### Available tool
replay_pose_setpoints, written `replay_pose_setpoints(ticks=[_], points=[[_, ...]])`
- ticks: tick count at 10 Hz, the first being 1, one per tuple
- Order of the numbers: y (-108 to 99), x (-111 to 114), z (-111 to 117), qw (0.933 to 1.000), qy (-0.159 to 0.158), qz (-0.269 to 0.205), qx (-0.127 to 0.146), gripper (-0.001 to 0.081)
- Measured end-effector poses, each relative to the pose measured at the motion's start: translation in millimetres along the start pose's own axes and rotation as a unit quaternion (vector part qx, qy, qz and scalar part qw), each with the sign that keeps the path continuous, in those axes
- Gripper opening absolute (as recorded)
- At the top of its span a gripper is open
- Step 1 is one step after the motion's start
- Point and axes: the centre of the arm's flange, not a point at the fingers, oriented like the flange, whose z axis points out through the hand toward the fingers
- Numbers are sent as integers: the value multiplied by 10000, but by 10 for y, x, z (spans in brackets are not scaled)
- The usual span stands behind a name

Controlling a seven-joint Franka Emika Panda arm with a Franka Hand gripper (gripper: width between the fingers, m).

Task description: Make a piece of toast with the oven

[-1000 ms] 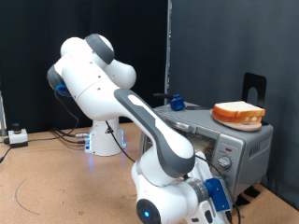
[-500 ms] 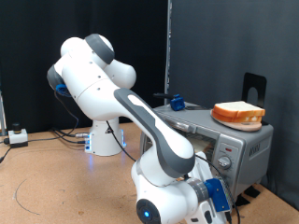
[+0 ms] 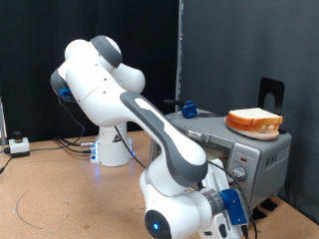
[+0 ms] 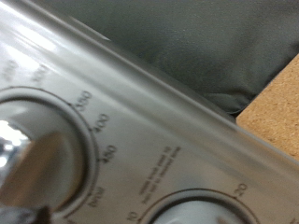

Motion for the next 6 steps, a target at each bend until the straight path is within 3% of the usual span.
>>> replay_pose_setpoints(ticks=[1, 2, 3, 4, 6], points=[[-30, -32, -50, 9999, -98, 82, 77, 577], [-72, -84, -149, 9995, -204, 183, 164, 725], [-123, -146, -284, 9994, -265, 186, 139, 725], [-179, -211, -404, 9991, -357, 223, 59, 795], [-341, -320, -668, 9974, -562, 452, -47, 807]])
